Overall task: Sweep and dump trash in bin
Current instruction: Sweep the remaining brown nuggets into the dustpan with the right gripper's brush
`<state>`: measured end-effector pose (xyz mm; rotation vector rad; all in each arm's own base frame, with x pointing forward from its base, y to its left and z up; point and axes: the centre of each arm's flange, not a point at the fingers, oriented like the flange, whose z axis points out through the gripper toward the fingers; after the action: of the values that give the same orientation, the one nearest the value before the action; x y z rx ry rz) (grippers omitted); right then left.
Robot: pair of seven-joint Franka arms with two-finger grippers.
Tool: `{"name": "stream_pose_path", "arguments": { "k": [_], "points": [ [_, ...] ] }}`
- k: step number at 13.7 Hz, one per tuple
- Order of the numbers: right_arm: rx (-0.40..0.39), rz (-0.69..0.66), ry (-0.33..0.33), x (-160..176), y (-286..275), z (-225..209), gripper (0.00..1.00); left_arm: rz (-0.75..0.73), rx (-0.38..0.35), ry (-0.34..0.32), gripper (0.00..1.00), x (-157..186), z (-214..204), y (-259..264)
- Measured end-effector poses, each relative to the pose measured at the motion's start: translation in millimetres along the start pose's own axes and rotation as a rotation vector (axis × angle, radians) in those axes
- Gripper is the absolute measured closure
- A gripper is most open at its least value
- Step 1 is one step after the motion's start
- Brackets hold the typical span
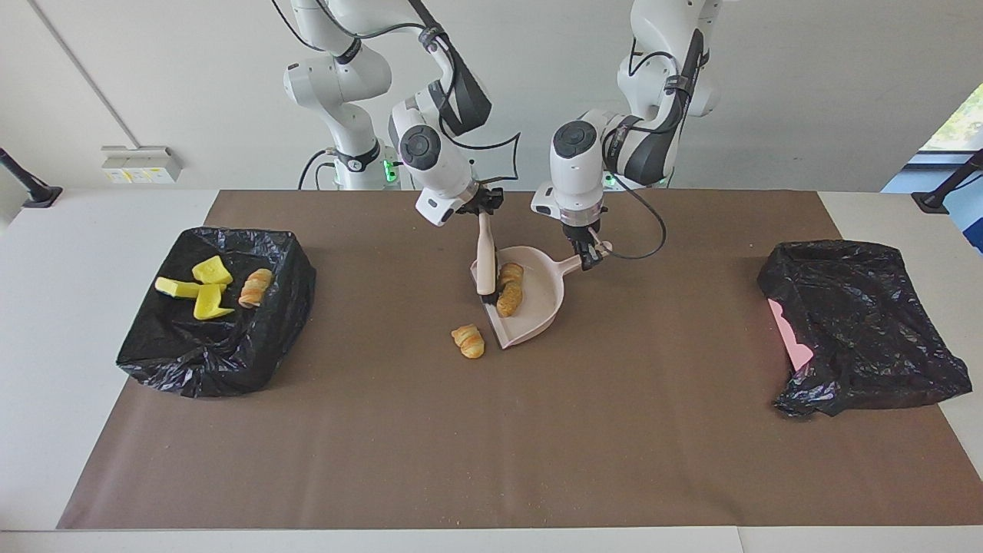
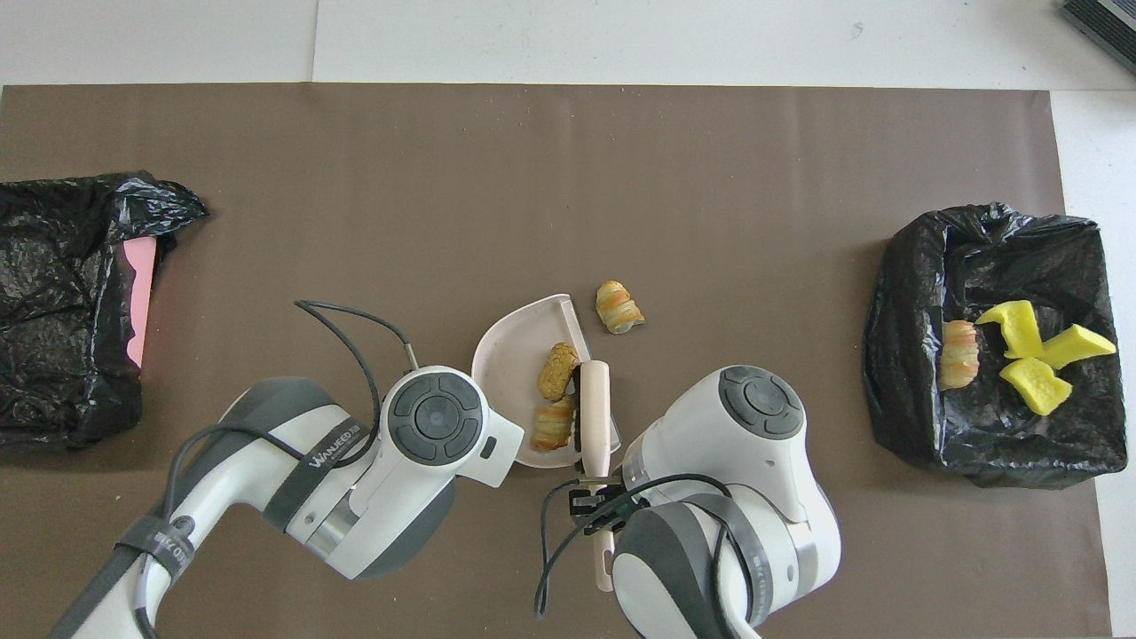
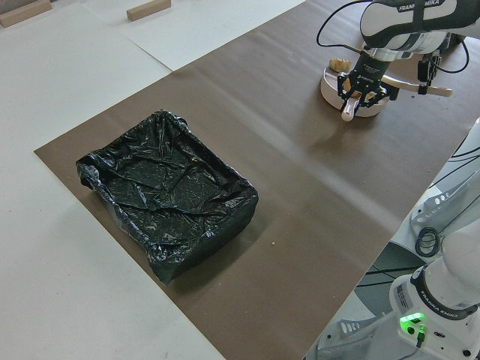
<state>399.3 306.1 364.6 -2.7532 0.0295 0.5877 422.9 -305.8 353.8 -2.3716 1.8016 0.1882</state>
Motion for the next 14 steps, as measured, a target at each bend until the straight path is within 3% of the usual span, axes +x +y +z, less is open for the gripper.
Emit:
{"name": "stream_pose_path", "arguments": {
  "k": [3,7,11,14],
  "points": [
    [-0.03,-0.024,0.019,3.9,-4.8,-13.5,0.73,-0.014,0.005,0.011,0.69,-1.1,0.1,-3.2],
    [-0.282,-0.118,0.072,19.4,12.6,-43.7,0.73,-0.096,0.004,0.014,0.69,-6.4,1.5,-10.3],
    [-0.451,-0.244,0.102,84.2,58.8,-93.8,0.73,-0.137,0.003,0.015,0.69,-8.8,2.0,-13.6],
    [-0.597,-0.326,0.088,143.3,71.3,-82.0,0.73,-0.145,0.004,0.017,0.69,-8.7,1.9,-13.8]
  ]
}}
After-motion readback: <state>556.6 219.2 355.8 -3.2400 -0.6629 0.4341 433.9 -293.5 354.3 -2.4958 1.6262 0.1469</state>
